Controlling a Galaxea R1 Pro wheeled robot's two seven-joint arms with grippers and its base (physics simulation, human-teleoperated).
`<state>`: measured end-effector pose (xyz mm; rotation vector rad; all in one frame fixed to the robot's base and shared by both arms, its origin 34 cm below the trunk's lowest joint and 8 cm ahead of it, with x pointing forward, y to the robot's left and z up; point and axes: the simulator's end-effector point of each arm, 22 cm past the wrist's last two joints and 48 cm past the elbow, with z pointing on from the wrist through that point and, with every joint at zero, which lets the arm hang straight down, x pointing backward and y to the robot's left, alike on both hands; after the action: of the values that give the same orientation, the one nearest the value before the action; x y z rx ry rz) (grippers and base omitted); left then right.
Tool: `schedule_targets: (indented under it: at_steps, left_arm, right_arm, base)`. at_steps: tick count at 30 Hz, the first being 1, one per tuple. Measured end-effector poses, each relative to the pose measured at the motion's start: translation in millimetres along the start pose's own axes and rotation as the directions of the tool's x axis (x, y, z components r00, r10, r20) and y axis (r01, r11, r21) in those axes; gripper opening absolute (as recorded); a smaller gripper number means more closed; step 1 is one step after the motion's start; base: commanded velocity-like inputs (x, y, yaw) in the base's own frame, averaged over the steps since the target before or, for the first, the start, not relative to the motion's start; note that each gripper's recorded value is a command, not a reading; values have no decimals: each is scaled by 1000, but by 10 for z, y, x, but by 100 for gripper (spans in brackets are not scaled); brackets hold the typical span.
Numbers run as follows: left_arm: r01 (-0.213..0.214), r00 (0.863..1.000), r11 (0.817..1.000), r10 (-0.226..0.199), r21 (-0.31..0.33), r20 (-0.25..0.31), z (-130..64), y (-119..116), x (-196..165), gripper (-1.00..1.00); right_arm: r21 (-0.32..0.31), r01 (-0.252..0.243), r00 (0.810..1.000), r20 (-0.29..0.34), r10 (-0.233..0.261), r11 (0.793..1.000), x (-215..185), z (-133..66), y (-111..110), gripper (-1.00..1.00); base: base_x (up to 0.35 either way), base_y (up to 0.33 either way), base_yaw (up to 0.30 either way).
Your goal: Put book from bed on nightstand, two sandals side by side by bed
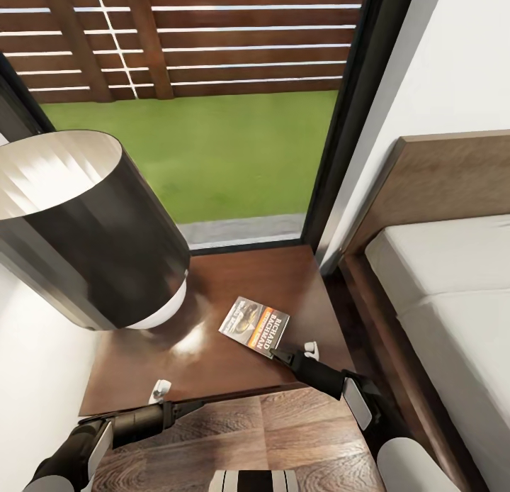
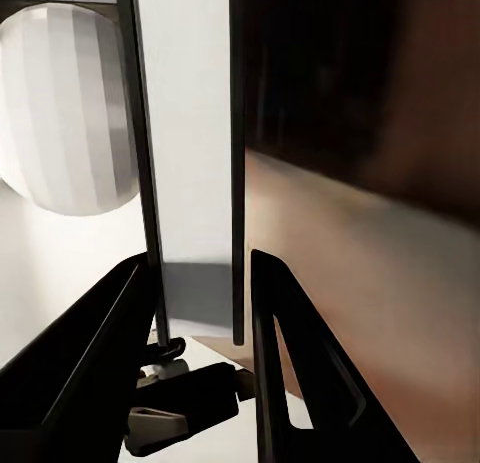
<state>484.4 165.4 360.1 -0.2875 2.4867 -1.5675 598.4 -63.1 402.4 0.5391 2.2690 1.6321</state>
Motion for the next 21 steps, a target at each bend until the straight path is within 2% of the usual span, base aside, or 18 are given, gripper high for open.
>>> schedule_targets:
  at_steps: [21]
  left_arm:
    - [0, 1000, 1000, 0, 0, 1, 0, -1, -1, 100]
  right_arm:
    - [1, 2, 1000, -1, -2, 1000, -5, -5, 0, -100]
  base:
    - [0, 0, 0]
